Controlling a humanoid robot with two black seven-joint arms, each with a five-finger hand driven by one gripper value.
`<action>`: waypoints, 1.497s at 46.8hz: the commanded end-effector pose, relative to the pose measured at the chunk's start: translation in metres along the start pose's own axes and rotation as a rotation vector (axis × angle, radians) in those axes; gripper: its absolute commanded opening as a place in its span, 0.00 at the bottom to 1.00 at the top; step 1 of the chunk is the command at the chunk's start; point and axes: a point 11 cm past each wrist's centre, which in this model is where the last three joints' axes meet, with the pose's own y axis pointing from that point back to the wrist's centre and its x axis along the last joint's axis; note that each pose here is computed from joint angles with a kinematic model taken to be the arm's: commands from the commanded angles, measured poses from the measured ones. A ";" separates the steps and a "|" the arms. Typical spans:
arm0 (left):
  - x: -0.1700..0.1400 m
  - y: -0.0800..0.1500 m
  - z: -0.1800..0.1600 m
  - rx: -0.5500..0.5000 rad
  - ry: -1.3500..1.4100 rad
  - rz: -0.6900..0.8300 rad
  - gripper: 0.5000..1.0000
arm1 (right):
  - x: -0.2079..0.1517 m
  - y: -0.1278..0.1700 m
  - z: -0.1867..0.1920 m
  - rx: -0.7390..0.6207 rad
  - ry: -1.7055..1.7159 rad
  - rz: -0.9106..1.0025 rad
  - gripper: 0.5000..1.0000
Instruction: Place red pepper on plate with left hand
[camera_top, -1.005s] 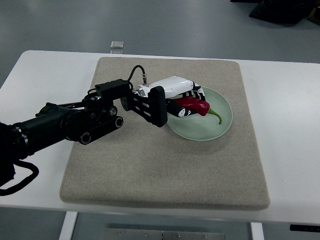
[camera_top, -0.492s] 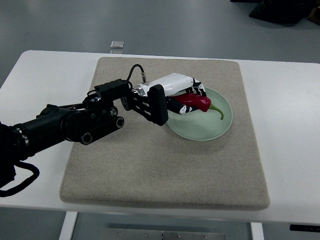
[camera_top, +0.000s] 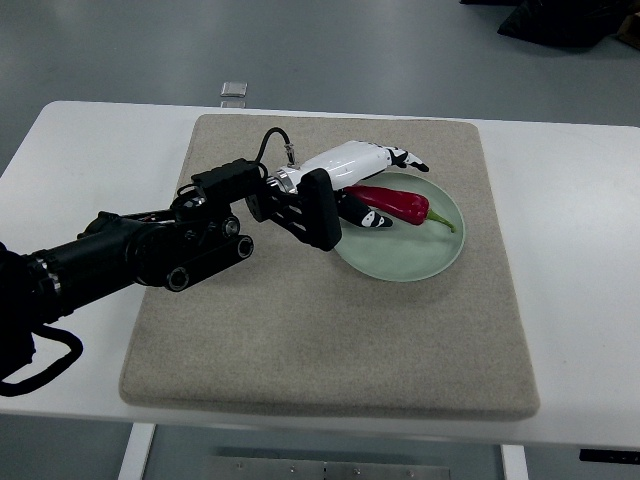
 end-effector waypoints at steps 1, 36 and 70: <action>-0.001 0.002 -0.003 0.014 0.048 0.018 0.86 | 0.000 0.000 0.000 0.000 0.000 0.000 0.86; 0.061 0.049 -0.081 0.300 0.678 0.592 0.99 | 0.000 0.000 0.000 0.000 0.000 0.000 0.86; 0.074 0.136 -0.156 0.380 1.357 1.147 1.00 | 0.000 0.000 0.000 0.000 0.000 0.001 0.86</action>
